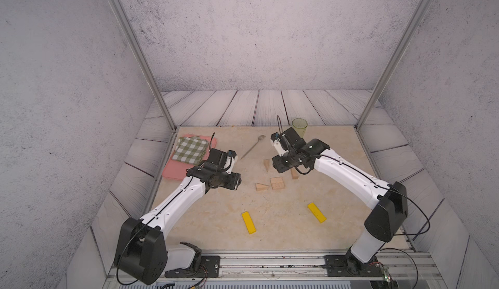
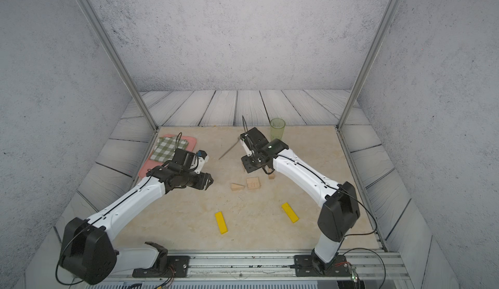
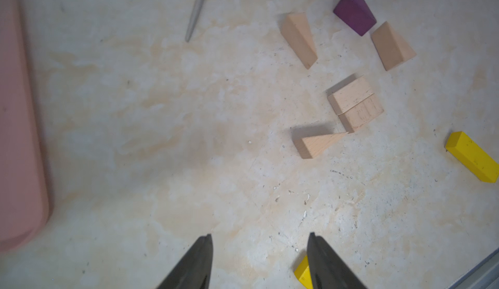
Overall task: Assemble a small pinwheel with building blocks
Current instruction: Adjust the building block at the center of the board.
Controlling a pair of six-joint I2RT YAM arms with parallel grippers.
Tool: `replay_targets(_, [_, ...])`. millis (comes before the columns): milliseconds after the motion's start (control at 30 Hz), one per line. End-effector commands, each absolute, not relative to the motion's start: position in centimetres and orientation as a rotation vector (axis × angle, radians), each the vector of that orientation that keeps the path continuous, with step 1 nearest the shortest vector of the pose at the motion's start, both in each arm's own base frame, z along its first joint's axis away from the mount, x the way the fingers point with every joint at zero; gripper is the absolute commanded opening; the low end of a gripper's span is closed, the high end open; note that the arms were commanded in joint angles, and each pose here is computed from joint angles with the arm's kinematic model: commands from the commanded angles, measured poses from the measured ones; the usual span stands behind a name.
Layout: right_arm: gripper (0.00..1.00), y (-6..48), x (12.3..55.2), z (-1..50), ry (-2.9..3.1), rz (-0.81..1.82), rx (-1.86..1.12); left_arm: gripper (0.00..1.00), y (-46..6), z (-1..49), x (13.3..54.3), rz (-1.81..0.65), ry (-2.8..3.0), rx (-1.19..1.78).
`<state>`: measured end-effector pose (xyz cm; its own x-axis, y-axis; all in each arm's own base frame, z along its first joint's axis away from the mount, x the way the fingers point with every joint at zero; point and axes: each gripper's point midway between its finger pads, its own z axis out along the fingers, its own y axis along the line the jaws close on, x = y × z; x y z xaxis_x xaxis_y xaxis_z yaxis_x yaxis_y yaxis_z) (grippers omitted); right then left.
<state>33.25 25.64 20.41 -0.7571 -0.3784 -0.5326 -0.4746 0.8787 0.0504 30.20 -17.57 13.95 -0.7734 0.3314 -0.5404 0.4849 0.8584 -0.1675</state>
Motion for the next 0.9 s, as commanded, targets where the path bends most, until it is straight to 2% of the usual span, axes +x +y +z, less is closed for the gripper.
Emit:
replay_targets(0, [0.51, 21.9, 31.4, 18.5, 2.635, 0.245, -0.442, 0.59, -20.1, 13.2, 29.9, -0.396, 2.492, 0.894])
replay_targets(200, [0.52, 17.6, 28.9, 15.2, 2.719, 0.245, -0.293, 0.59, -23.5, 11.5, 30.9, -0.348, 2.454, 1.153])
replay_targets(400, [0.52, 16.1, 27.2, 13.5, 2.757, 0.255, -0.248, 0.59, -26.7, 8.8, 30.7, -0.235, 2.378, 1.441])
replay_targets(700, [0.53, 15.5, 26.4, 12.8, 2.775, 0.268, -0.245, 0.59, -28.5, 5.2, 31.7, -0.099, 2.39, 1.557])
replay_targets(867, [0.53, 15.3, 26.1, 12.5, 2.778, 0.275, -0.24, 0.54, -28.5, 4.0, 32.2, -0.059, 2.426, 1.539])
